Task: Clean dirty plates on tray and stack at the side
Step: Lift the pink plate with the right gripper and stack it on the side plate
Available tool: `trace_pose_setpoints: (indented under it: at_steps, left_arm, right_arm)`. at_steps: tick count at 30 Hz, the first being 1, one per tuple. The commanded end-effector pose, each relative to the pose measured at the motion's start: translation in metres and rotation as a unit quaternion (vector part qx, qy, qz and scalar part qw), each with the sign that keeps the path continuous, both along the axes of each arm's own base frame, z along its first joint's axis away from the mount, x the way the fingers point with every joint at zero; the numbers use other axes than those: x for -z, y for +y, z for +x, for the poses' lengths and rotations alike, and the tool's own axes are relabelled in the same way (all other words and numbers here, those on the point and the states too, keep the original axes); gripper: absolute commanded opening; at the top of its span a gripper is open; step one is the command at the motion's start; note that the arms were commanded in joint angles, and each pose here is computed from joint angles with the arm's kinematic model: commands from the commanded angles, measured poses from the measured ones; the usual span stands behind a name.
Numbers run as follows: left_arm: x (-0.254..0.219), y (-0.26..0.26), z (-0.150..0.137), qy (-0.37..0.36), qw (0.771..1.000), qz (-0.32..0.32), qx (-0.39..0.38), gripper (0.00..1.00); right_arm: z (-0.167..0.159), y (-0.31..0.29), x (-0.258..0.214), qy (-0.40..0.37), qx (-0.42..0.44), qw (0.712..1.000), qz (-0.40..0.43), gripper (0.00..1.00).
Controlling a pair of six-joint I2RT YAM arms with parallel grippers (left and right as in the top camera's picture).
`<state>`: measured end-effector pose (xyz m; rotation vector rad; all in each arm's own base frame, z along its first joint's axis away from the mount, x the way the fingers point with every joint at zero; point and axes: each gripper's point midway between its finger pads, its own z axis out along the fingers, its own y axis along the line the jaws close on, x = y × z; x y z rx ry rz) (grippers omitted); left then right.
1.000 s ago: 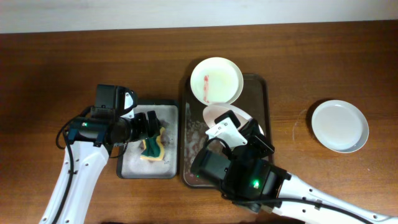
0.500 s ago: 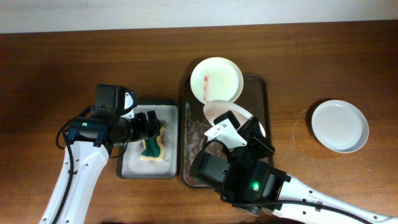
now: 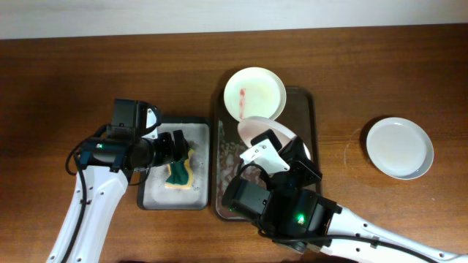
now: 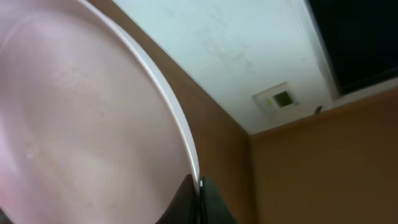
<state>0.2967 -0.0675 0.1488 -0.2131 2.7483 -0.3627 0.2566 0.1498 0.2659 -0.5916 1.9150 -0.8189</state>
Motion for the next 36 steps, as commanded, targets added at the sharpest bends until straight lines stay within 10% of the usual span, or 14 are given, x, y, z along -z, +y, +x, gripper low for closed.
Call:
trace_pose_setpoints:
  at_steps: [1, 8, 17, 24, 27, 36]
  left_arm:
    - [-0.009, 0.002, 0.003, -0.015, 1.0, 0.002, -0.002, 1.0]
    - [-0.009, 0.002, 0.003, -0.015, 1.0, 0.002, -0.002, 1.0]
    - [-0.009, 0.002, 0.003, -0.015, 1.0, 0.002, -0.001, 1.0]
    - [-0.009, 0.002, 0.003, -0.015, 1.0, 0.002, -0.002, 1.0]
    - [-0.009, 0.002, 0.003, -0.015, 1.0, 0.002, -0.002, 1.0]
    - [-0.009, 0.002, 0.003, -0.015, 1.0, 0.002, -0.002, 1.0]
  right_arm:
    - [0.003, 0.008, 0.02, 0.071, -0.005, 0.994, 0.084, 0.04]
    - [0.037, -0.038, 0.053, 0.289, 0.072, 0.856, 0.422, 0.04]
    - [0.045, -0.304, 0.078, 0.111, 0.409, 0.677, 0.602, 0.04]
    - [0.009, -0.374, 0.155, 0.124, 0.539, 0.55, 0.626, 0.07]
    - [0.006, -0.373, 0.162, 0.141, 0.552, 0.557, 0.603, 0.49]
    - [0.118, -0.193, 0.088, 0.239, 0.166, 0.767, 0.572, 0.57]
